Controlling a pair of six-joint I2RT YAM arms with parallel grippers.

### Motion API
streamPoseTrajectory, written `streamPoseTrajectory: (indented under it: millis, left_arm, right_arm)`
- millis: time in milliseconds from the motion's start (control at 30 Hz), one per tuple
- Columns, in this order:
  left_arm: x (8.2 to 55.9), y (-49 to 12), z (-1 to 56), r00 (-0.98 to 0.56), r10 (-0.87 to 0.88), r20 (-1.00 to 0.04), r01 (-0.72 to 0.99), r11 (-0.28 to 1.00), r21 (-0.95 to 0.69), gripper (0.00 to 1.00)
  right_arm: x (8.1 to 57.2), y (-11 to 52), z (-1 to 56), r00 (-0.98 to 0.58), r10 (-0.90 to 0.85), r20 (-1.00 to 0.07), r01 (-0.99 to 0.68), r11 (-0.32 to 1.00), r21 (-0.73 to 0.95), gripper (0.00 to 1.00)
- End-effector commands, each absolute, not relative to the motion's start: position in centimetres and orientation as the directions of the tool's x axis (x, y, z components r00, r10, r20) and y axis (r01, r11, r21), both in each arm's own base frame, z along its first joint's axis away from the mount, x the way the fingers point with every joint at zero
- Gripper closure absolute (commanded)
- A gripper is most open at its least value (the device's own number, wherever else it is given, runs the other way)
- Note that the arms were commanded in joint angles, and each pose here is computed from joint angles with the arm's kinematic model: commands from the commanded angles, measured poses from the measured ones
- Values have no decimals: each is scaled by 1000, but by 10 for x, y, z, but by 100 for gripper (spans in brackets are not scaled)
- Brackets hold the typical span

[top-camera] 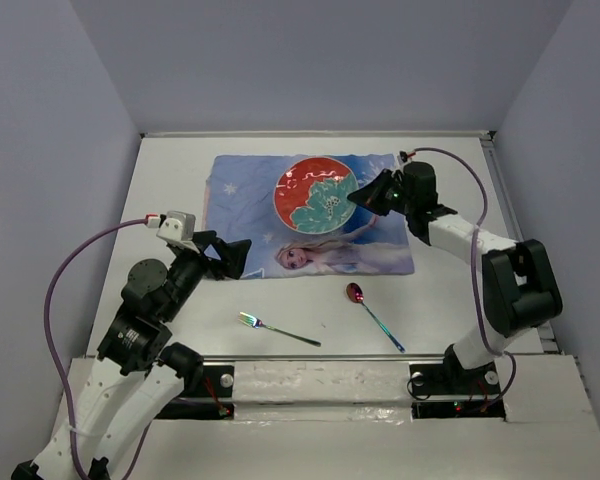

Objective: Set the dinner table for one person

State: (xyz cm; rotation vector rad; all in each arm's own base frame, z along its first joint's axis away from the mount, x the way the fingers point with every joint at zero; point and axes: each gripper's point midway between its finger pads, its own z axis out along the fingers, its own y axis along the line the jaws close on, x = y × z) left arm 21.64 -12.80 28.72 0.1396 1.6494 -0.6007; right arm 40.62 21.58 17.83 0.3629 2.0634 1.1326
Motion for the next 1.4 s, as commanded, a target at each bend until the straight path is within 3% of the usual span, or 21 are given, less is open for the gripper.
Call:
streamPoseTrajectory:
  millis: [0, 233, 667, 733, 900, 1000, 1200, 1367]
  left_arm:
    - [221, -117, 301, -126, -263, -956, 384, 876, -292, 1]
    - [224, -113, 298, -132, -263, -956, 361, 885, -293, 1]
    - [225, -111, 297, -135, -265, -955, 348, 889, -296, 1]
    - [225, -111, 297, -134, -265, -955, 349, 889, -296, 1]
    - [225, -111, 297, -133, -267, -954, 349, 889, -297, 1]
    - [225, -110, 297, -133, -266, -955, 346, 890, -296, 1]
    - [224, -108, 300, -122, -274, -954, 339, 892, -300, 1]
    - [225, -99, 306, -91, -301, -949, 302, 900, -314, 1]
  right_arm:
    - [441, 256, 281, -565, 596, -571, -386, 421, 821, 100]
    - [468, 283, 246, -627, 566, -536, -325, 435, 840, 100]
    - [469, 291, 159, -707, 528, -470, -193, 494, 847, 100]
    - [468, 292, 147, -719, 521, -460, -177, 502, 846, 96]
    - [457, 286, 115, -753, 496, -433, -118, 545, 830, 74]
    - [452, 274, 103, -750, 480, -455, -85, 613, 786, 50]
    - [455, 244, 123, -683, 445, -580, -71, 749, 659, 16]
    - [440, 241, 173, -626, 373, -685, -193, 776, 600, 13]
